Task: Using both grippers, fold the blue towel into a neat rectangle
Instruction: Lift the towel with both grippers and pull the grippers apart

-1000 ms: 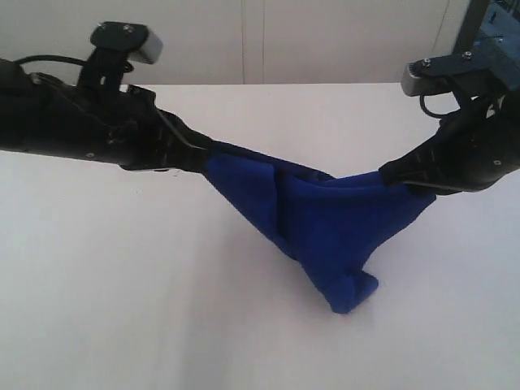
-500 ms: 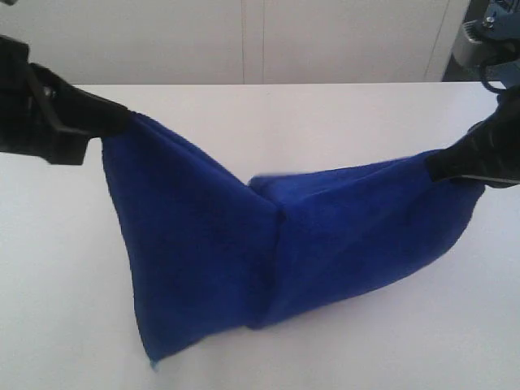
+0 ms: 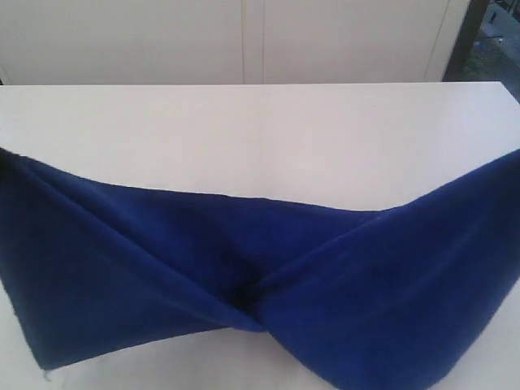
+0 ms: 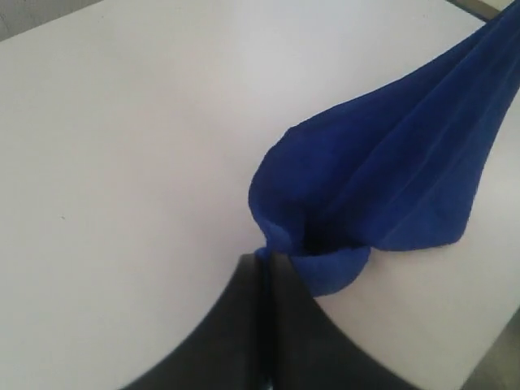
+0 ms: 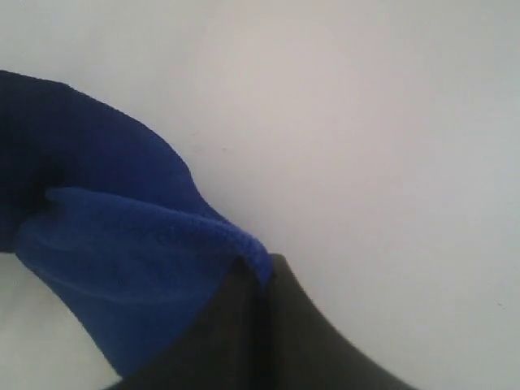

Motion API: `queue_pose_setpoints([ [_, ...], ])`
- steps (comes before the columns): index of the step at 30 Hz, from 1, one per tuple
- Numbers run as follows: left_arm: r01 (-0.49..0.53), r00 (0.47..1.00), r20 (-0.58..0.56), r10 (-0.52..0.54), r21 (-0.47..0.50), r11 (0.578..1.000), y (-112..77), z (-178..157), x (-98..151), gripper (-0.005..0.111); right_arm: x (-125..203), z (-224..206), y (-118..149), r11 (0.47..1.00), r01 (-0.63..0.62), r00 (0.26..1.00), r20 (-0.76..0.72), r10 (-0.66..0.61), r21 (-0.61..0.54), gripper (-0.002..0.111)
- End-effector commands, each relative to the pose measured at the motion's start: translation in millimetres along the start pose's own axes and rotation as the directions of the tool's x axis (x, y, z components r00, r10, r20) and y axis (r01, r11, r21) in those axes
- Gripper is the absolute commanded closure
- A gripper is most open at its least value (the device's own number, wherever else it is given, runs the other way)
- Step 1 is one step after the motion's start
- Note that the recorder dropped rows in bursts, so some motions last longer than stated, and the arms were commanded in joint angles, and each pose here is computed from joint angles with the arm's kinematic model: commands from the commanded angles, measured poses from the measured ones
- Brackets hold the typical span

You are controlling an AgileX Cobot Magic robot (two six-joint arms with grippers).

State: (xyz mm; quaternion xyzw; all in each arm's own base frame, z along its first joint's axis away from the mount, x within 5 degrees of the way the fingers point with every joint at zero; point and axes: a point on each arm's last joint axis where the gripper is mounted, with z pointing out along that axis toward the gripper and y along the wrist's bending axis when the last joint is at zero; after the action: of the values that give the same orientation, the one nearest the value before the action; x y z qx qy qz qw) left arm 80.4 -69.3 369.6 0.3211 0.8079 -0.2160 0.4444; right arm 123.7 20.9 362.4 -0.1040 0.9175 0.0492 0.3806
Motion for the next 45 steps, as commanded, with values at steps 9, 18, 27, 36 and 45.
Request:
queue_pose_setpoints([
  [9,-0.001,0.999,0.033,0.003,-0.044,0.999,-34.1,-75.9,44.9,0.107,53.3,-74.3,6.8,0.997,0.000,0.989,0.146,-0.011,0.080,0.108],
  [18,0.114,0.992,0.069,-0.101,-0.219,0.969,-26.3,-96.3,53.5,0.107,60.3,-84.2,2.6,0.989,-0.041,0.982,0.187,0.014,0.141,0.108],
  [27,0.208,0.971,-0.042,-0.237,-0.349,0.914,22.7,-3.4,62.9,0.107,12.7,-3.9,-18.8,0.975,-0.033,0.999,-0.008,0.035,0.221,0.108],
  [36,0.111,0.976,-0.107,-0.191,-0.511,0.852,80.7,94.3,64.2,0.107,-10.9,108.1,-47.4,0.931,-0.009,0.987,-0.147,0.067,0.364,0.108],
  [45,0.195,0.945,-0.118,-0.306,-0.548,0.813,144.0,160.5,80.0,0.107,-10.9,193.6,-58.4,0.927,0.026,0.980,-0.193,0.051,0.375,0.108],
])
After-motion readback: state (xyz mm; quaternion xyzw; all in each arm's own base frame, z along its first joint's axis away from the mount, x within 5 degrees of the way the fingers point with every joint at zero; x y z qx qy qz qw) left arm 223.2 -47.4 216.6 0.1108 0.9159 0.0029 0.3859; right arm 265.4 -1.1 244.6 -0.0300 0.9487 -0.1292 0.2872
